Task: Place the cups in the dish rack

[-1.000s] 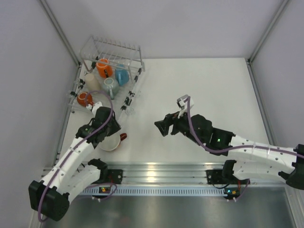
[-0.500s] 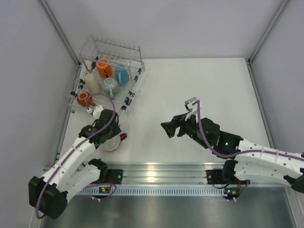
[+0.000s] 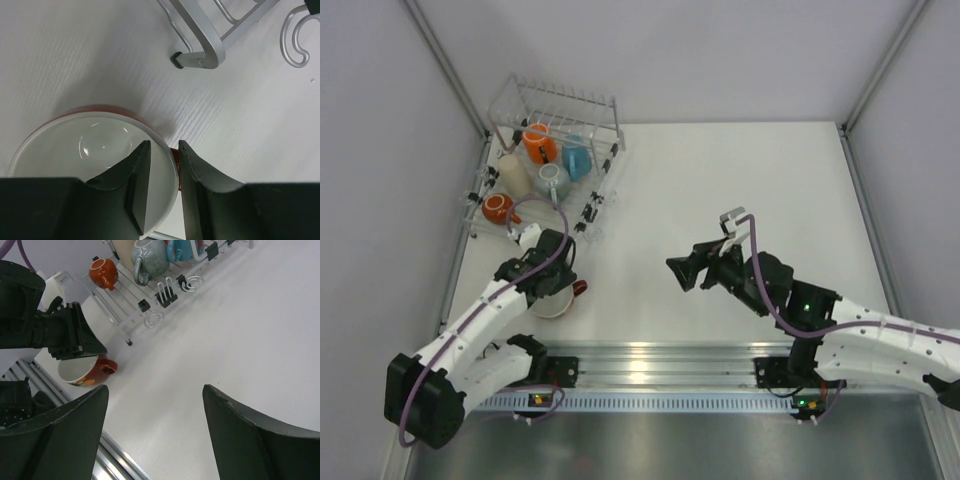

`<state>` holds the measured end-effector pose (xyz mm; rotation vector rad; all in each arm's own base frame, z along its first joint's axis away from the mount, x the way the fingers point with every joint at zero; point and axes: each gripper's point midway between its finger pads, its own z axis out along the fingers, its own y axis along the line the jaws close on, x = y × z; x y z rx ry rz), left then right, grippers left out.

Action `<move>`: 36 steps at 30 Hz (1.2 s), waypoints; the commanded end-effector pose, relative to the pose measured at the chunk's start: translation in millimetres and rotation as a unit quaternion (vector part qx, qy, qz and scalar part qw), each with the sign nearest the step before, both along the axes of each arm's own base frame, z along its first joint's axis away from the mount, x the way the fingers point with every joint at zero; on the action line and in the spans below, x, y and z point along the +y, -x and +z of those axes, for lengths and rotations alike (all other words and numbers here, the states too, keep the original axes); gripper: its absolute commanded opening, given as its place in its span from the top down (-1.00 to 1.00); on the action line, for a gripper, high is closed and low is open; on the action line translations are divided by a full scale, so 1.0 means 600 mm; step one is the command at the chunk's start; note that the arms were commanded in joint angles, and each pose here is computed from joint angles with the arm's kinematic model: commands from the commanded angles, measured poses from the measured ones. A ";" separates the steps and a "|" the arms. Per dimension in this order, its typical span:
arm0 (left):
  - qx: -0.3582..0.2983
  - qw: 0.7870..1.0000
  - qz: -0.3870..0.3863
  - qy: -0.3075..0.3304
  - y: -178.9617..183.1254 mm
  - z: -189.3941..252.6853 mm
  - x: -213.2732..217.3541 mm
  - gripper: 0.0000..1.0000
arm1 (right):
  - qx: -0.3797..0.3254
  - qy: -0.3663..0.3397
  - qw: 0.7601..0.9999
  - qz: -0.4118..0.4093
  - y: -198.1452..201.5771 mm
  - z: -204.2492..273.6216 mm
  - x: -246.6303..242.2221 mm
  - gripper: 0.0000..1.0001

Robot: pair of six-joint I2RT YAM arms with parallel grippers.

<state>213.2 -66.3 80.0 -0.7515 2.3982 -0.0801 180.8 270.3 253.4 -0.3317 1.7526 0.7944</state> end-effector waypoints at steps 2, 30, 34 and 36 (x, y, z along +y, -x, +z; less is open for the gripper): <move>0.014 1.000 0.012 -0.010 0.004 -0.010 0.005 0.36 | -0.018 -0.018 0.999 -0.023 -0.011 0.023 -0.016 -0.54; -0.041 0.991 -0.127 0.018 -0.018 0.084 -0.234 1.00 | 0.037 -0.018 0.999 -0.032 0.003 -0.014 -0.034 -0.54; -0.031 0.987 -0.156 -0.002 -0.031 0.069 -0.285 1.00 | 0.037 -0.030 0.997 -0.059 0.003 -0.012 -0.067 -0.54; -0.040 0.984 -0.174 0.007 -0.041 0.078 -0.319 1.00 | 0.037 -0.031 0.996 -0.080 0.000 -0.012 -0.084 -0.53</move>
